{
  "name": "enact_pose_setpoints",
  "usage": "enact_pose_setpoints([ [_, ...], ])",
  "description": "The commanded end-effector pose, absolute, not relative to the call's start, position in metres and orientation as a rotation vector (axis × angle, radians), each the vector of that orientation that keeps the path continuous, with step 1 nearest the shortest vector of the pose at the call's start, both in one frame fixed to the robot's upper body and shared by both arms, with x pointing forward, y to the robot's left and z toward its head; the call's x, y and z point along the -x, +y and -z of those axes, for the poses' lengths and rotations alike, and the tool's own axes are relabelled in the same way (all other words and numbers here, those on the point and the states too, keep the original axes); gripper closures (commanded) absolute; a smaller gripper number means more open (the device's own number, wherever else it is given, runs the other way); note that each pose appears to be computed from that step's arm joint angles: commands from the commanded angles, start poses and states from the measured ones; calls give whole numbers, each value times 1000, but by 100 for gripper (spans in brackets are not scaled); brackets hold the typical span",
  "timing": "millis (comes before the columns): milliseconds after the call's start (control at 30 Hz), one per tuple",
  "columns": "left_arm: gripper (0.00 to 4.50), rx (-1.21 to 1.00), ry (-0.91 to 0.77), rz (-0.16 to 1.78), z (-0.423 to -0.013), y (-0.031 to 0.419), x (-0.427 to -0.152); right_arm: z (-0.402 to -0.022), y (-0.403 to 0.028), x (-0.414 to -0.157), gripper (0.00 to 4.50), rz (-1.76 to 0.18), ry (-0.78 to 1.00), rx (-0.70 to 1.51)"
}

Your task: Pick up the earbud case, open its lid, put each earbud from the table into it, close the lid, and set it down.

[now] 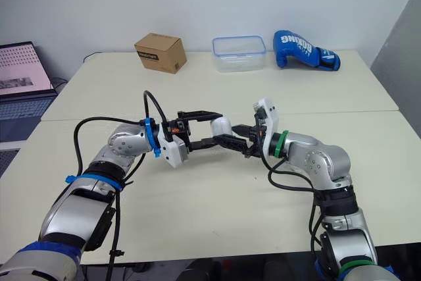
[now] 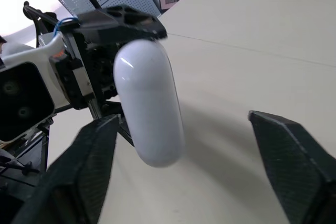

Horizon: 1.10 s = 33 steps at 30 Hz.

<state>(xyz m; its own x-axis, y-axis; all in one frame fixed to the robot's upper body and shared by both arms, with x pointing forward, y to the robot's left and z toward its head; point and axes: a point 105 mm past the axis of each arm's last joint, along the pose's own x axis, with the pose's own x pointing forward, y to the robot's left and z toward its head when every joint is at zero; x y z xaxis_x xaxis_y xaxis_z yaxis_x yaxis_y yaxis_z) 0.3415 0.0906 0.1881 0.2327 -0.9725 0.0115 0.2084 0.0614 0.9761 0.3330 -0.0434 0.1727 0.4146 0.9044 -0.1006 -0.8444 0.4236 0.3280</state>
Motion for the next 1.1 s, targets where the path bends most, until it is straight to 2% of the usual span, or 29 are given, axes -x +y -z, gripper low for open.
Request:
enact_pose_setpoints([
  [33, 174, -1121, -949, 1085, -198, 88, -341, -185, -39, -332, 168, -1143, 228, -195],
  [200, 174, -1121, -954, 1102, -194, 86, -339, -190, -37, -332, 351, -1151, 214, -215],
  [233, 174, -1122, -953, 1108, -193, 86, -338, -191, -37, -332, 375, -1152, 211, -220],
  [367, 174, -1125, -943, 1141, -187, 85, -335, -195, -37, -331, 374, -1161, 203, -240],
  [433, 101, -1123, -939, 1148, -186, 85, -334, -196, -39, -332, 374, -1154, 204, -249],
  [567, 0, -1120, -955, 1136, -193, 86, -335, -192, -51, -340, 374, -1088, 209, -268],
  [667, 0, -1054, -932, 1099, -213, 90, -340, -190, -67, -352, 374, -992, 195, -297],
  [767, 0, -902, -755, 1133, -222, 91, -352, -181, -81, -365, 374, -876, 193, -149],
  [867, 61, -752, -538, 1231, -225, 89, -360, -170, -84, -366, 374, -865, 172, 203],
  [933, 125, -718, -411, 1308, -219, 86, -359, -168, -82, -363, 374, -892, 150, 375],
  [1067, 255, -773, -258, 1427, -203, 82, -351, -172, -73, -357, 374, -947, 112, 490],
  [1100, 255, -776, -244, 1435, -203, 81, -351, -172, -72, -357, 374, -954, 106, 507],
])
